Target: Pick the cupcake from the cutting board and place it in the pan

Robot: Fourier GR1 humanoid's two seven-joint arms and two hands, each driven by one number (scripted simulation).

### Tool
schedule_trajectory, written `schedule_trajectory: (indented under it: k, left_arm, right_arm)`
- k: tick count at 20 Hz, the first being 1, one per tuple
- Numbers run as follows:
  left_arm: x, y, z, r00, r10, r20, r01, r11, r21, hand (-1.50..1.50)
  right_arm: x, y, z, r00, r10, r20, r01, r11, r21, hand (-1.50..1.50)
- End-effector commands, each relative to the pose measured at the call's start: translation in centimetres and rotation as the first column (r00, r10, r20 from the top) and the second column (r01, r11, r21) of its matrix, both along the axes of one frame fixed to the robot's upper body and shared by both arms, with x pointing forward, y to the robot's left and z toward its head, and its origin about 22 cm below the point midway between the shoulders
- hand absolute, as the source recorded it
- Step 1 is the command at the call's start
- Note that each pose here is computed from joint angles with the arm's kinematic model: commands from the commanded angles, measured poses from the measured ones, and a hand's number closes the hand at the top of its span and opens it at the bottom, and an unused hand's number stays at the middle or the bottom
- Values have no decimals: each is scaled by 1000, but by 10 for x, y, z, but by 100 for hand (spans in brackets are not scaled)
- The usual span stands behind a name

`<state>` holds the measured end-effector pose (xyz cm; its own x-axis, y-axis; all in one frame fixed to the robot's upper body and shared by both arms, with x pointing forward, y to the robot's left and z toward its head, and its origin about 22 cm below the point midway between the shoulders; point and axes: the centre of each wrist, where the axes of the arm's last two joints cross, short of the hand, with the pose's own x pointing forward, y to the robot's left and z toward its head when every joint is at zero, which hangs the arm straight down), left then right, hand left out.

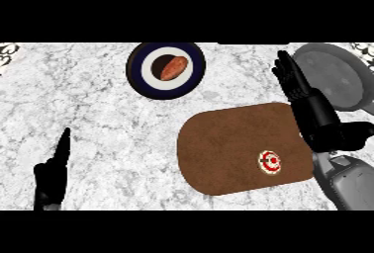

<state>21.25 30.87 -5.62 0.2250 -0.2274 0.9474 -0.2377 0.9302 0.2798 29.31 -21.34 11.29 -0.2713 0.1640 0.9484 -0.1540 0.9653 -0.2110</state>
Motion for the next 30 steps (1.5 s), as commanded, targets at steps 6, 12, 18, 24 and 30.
schedule_trajectory:
  k: [6,12,18,24,30]
  left_arm:
    - [-42,-39,57,956,-295,13,292,939,-180,0]
    - [-88,-29,64,955,-294,-46,271,923,-275,0]
    - [-105,-33,75,949,-310,-60,273,901,-336,0]
    - [-126,-42,81,944,-312,-104,247,881,-404,0]
    - [-123,-47,85,936,-343,-73,287,869,-403,0]
  right_arm:
    - [2,42,15,926,377,-4,-349,853,-389,150]
    - [10,27,38,892,349,287,-142,820,-554,-150]
    - [8,20,32,866,485,124,-200,561,-804,-150]
    - [3,12,26,893,439,-98,-146,77,-986,-150]
    - [-2,22,12,921,305,-243,-170,-247,-954,-150]
